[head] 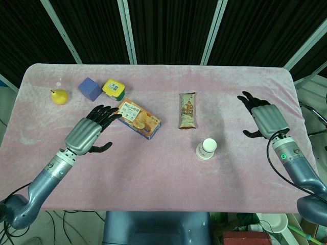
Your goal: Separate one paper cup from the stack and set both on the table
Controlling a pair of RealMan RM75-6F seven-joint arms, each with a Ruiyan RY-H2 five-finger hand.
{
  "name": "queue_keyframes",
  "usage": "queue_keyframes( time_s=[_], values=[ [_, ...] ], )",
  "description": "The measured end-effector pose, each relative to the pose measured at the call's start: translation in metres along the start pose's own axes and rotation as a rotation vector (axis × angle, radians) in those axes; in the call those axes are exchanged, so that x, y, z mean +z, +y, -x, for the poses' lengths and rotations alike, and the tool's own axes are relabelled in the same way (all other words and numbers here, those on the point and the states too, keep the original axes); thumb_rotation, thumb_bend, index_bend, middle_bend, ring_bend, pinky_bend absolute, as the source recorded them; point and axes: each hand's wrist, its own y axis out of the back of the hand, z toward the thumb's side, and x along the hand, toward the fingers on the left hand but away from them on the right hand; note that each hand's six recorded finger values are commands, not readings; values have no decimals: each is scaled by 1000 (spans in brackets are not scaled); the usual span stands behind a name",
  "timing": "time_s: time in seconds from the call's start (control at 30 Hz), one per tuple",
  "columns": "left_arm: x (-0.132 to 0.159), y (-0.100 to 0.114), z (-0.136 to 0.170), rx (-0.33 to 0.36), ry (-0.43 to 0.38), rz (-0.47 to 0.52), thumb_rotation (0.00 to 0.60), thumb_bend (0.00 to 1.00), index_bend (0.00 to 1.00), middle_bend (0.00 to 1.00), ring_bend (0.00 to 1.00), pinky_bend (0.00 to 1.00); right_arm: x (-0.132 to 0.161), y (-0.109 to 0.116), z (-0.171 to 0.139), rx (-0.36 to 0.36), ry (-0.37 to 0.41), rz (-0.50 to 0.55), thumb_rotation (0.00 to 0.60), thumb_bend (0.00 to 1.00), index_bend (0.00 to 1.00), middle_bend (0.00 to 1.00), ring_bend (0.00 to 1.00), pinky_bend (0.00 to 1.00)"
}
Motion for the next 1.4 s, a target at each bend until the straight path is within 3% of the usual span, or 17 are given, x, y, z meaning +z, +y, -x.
queue_keyframes(
  time_s=[0.33, 0.67, 0.93, 1.1, 1.4],
  values=[
    [11, -4, -8, -17, -7, -9, 600, 281, 116, 39, 0, 0, 3, -2, 1, 2, 13, 6, 600, 119, 49, 0, 153, 220],
    [1, -4, 4, -20, 9, -44, 600, 281, 116, 39, 0, 0, 7, -6, -3, 15, 20, 11, 600, 120, 49, 0, 153, 221],
    [-10, 7, 17, 17, 36, -82, 600, 281, 116, 40, 0, 0, 10, -9, -9, 28, 25, 13, 600, 120, 49, 0, 153, 221],
    [-29, 2, 50, 26, 117, -133, 600, 280, 116, 40, 0, 0, 14, -22, -19, 66, 26, 42, 600, 108, 48, 0, 149, 221],
    [-76, -21, 143, 41, 342, -147, 600, 280, 117, 40, 0, 0, 41, -67, -38, 145, 90, 57, 600, 103, 49, 6, 139, 221]
  ],
)
